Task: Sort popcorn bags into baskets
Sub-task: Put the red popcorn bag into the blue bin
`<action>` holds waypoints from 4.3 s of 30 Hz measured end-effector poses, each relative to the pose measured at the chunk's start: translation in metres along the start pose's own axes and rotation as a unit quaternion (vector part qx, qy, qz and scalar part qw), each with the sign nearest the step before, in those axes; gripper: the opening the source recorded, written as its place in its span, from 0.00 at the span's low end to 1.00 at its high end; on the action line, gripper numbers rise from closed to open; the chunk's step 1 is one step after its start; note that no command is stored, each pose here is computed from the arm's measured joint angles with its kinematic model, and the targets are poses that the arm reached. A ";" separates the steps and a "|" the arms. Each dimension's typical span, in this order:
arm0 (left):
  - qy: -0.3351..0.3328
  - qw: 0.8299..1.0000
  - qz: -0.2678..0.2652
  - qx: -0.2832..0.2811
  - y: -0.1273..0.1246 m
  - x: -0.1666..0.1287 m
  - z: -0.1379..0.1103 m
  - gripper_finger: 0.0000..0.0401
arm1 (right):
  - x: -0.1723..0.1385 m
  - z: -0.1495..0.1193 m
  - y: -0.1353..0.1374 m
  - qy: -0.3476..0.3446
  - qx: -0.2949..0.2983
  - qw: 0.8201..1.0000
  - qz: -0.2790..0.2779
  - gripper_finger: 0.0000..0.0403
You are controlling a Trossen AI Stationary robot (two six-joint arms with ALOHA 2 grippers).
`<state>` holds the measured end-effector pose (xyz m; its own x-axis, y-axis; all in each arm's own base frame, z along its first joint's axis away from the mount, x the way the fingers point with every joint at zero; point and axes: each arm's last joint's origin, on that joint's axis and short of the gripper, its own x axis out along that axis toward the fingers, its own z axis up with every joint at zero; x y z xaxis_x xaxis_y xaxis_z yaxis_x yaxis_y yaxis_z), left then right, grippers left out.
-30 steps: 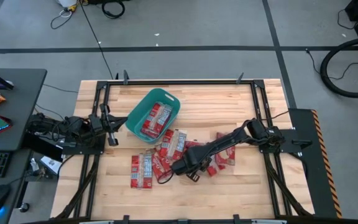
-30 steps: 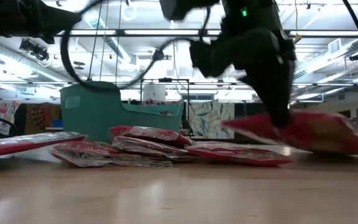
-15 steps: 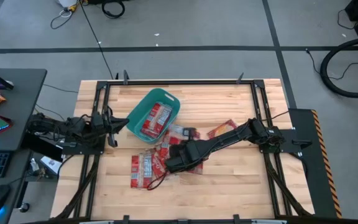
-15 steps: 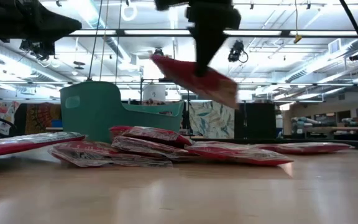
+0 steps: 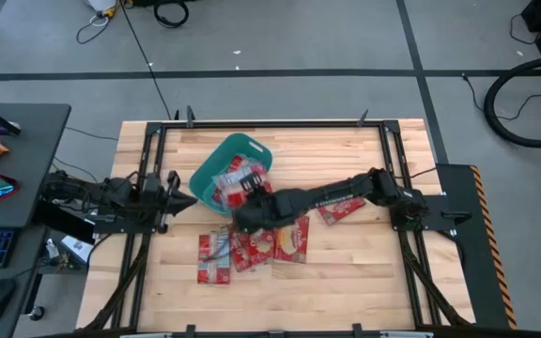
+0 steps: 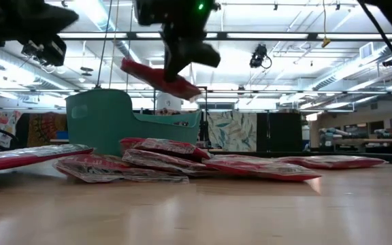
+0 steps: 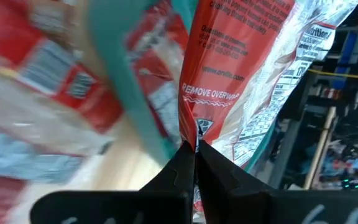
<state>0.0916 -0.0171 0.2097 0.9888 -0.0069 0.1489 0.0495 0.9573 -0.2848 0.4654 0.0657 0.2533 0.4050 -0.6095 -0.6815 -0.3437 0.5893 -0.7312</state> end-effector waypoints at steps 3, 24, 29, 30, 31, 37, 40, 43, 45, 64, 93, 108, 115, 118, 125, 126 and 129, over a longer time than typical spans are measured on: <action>0.008 1.000 -0.030 -0.002 -0.002 0.000 0.000 0.05 | 0.012 -0.003 -0.014 -0.011 -0.022 1.000 -0.004 0.04; 0.012 0.999 -0.033 -0.024 -0.002 0.000 -0.001 0.05 | 0.089 -0.037 -0.056 -0.088 -0.099 0.990 0.045 0.08; 0.015 0.999 -0.032 -0.023 -0.002 0.000 -0.002 0.05 | 0.096 -0.044 -0.058 -0.079 -0.087 0.992 0.049 0.21; 0.015 0.999 -0.032 -0.023 -0.002 0.000 -0.002 0.05 | 0.096 -0.044 -0.058 -0.079 -0.087 0.992 0.048 0.24; 0.015 0.999 -0.032 -0.023 -0.002 0.000 -0.002 0.05 | 0.095 -0.043 -0.058 -0.073 -0.087 0.993 0.044 0.28; 0.014 0.999 -0.032 -0.020 -0.002 0.000 -0.001 0.05 | 0.073 -0.026 -0.051 -0.036 -0.078 0.996 -0.022 0.42; 0.013 0.999 -0.032 0.005 -0.002 0.000 -0.001 0.05 | 0.057 -0.014 -0.041 -0.046 -0.084 0.995 -0.031 0.45; 0.010 0.999 -0.021 0.026 -0.001 0.000 -0.001 0.05 | 0.041 -0.001 -0.030 -0.065 -0.058 0.995 -0.038 0.46; 0.007 0.999 -0.008 0.037 0.000 0.000 -0.001 0.05 | 0.033 0.004 -0.021 -0.073 -0.035 0.996 -0.031 0.46; -0.020 0.976 0.120 0.180 0.006 -0.001 0.004 0.05 | -0.008 -0.002 0.043 0.029 0.219 0.966 0.137 0.46; -0.053 0.969 0.120 0.208 0.004 -0.001 0.011 0.05 | -0.040 -0.161 0.133 0.234 0.241 0.930 0.146 0.50; -0.040 0.971 0.120 0.204 0.005 -0.001 0.009 0.05 | -0.006 -0.204 0.160 0.252 0.186 0.926 0.208 0.41; -0.029 0.977 0.120 0.174 0.006 -0.001 0.006 0.05 | -0.010 -0.200 0.154 0.255 0.185 0.924 0.217 0.39; -0.027 0.977 0.120 0.175 0.006 -0.001 0.005 0.05 | -0.016 -0.197 0.147 0.265 0.174 0.923 0.217 0.39; -0.016 0.983 0.119 0.138 0.007 -0.001 0.002 0.05 | -0.017 -0.202 0.149 0.276 0.149 0.925 0.215 0.39; -0.011 0.984 0.120 0.131 0.007 -0.001 0.001 0.05 | -0.016 -0.203 0.150 0.278 0.147 0.925 0.215 0.39; -0.005 0.984 0.121 0.129 0.007 -0.001 0.000 0.05 | -0.013 -0.206 0.154 0.276 0.149 0.926 0.210 0.39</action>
<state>0.0912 -0.0103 0.2071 0.9660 0.2313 0.1152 -0.2253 0.9723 -0.0625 0.2327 0.0554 0.1436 -0.2349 -0.4235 -0.8749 -0.0898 0.9057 -0.4143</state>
